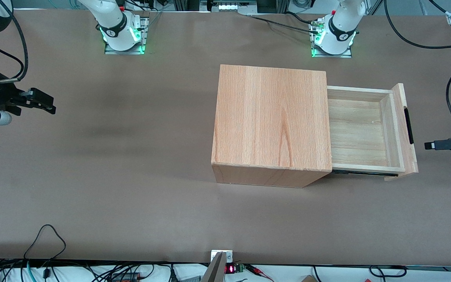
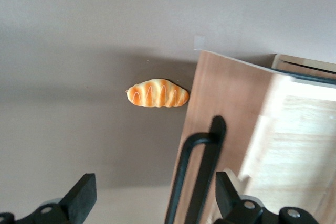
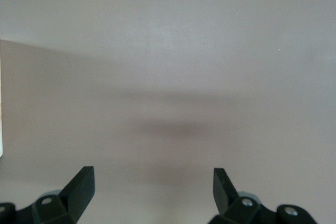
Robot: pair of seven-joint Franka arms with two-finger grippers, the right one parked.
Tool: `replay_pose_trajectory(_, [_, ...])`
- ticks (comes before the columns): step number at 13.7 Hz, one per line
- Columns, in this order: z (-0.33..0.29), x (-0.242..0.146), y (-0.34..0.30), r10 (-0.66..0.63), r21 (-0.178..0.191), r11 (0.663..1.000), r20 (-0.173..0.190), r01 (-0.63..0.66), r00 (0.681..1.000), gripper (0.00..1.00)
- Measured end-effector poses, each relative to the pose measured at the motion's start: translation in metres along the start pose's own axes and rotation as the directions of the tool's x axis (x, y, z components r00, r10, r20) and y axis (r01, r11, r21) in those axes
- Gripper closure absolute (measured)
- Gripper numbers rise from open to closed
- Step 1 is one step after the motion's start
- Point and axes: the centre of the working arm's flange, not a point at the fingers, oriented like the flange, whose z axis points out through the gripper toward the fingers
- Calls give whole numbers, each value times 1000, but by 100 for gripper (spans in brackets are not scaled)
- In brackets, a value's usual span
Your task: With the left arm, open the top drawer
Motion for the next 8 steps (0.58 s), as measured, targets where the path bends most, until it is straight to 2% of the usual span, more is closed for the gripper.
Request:
replay_pose_trajectory(2, [-26,-12,17,25,8,1000,-13,-25,1000,0])
replay_pose_trajectory(6, [-62,-42,96,128,92,988,-10,-127,992,0])
replay_pose_trajectory(8, [-72,-61,139,173,115,978,9,-173,985,0])
